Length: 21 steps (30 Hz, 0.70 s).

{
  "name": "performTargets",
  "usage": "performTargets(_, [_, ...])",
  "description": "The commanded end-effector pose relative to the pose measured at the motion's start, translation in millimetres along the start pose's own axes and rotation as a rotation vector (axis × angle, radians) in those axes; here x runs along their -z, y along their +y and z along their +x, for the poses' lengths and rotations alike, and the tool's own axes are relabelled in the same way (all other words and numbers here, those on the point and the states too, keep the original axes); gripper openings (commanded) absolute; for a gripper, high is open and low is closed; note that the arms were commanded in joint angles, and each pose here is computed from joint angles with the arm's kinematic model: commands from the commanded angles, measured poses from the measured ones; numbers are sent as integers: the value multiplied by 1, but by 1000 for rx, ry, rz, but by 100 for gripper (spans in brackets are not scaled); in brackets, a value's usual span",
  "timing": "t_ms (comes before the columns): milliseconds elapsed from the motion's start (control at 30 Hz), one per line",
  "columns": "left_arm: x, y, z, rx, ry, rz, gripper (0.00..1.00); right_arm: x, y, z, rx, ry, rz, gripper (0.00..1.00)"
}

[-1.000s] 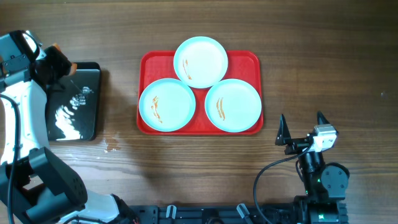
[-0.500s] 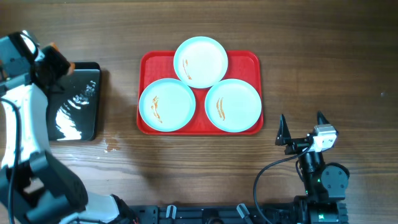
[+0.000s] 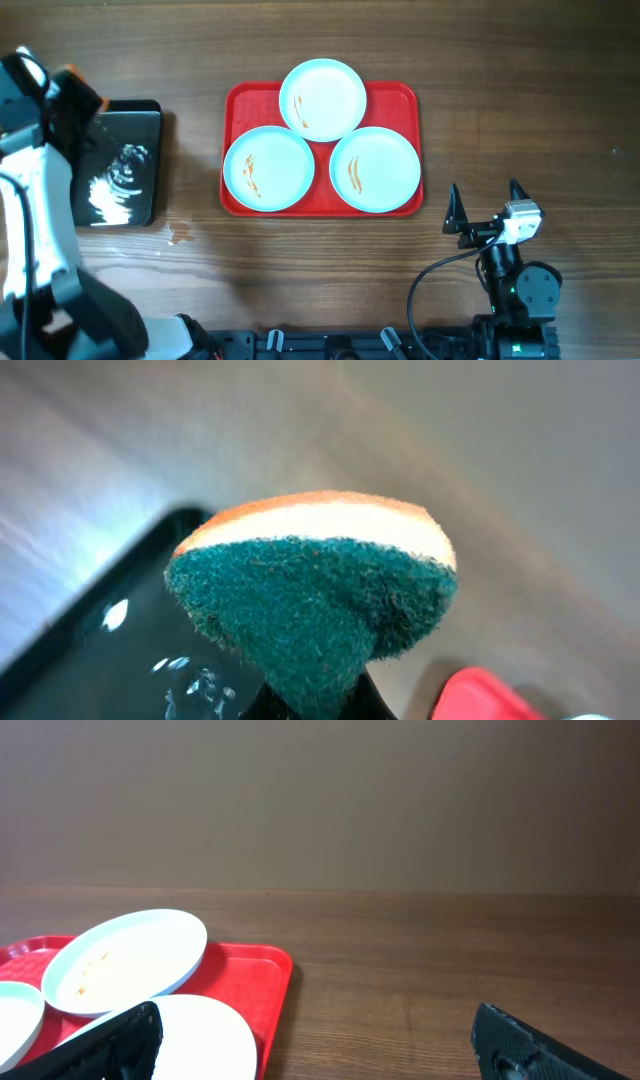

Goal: Clean dirty plates on tray and stack at the side
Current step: 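Lift the sponge with the left gripper above the black tray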

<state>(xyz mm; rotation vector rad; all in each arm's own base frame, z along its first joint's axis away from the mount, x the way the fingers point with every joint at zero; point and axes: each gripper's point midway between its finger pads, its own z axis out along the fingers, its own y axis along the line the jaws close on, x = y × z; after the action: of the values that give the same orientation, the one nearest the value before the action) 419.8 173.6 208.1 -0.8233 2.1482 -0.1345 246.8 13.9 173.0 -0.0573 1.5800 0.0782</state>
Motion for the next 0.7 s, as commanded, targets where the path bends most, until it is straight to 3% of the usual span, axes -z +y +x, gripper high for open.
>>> performTargets(0, [-47,34,43,33,125,-99,4,0,-4,-2,13,-8,20,100])
performTargets(67, [-69,44,65,43,194,-116,4,0,-4,-2,13,-8,20,100])
performTargets(167, [-72,37,67,50,213,-74,4,0,-4,-2,13,-8,20,100])
performTargets(367, [9,-15,-10,7,6,58,4,0,-4,-2,13,-8,20,100])
performTargets(467, [29,-13,-20,-65,-75,-11,4,0,-4,-2,13,-8,20,100])
performTargets(667, [-49,18,63,-23,159,-85,4,0,-4,-2,13,-8,20,100])
